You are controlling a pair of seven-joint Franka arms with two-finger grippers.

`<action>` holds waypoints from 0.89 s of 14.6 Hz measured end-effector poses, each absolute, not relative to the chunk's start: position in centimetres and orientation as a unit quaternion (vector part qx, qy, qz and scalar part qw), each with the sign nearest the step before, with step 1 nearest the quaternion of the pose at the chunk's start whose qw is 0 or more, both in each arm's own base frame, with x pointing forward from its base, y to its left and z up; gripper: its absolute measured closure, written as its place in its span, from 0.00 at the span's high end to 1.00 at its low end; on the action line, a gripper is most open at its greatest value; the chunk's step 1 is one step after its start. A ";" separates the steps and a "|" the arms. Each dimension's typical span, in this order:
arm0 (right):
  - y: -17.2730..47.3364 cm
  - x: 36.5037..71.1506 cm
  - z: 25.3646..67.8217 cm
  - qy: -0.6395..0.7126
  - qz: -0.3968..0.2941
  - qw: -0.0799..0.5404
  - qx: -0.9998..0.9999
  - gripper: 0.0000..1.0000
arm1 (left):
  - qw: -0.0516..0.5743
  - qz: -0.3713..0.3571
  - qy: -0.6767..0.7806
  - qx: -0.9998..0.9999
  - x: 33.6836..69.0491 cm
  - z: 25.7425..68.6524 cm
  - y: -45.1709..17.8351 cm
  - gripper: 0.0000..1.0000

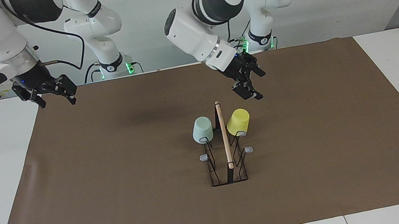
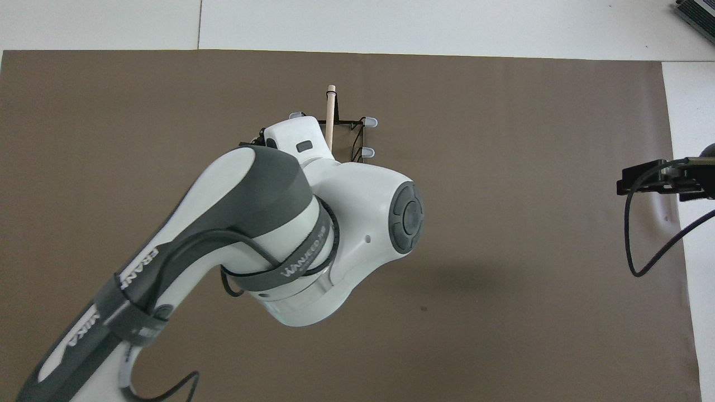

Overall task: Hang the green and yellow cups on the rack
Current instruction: 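Release the yellow cup and withdraw the left gripper from the rack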

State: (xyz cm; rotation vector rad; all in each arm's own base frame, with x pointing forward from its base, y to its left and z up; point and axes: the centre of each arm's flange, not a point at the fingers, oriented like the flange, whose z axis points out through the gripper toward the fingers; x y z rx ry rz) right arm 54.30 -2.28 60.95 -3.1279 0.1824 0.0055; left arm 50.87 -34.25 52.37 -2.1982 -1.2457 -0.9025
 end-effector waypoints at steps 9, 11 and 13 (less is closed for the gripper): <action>-2.4 54.3 60.9 0.049 0.002 -0.012 -0.999 1.00 | 0.157 -0.183 -0.308 -0.920 54.7 59.0 -18.9 1.00; -2.4 54.3 60.9 0.049 0.002 -0.012 -0.999 1.00 | 0.133 -0.149 -0.256 -0.946 54.5 60.1 -16.2 1.00; -2.4 54.3 60.8 0.049 0.003 -0.012 -0.999 1.00 | 0.104 -0.112 -0.182 -0.971 54.6 60.9 -13.4 1.00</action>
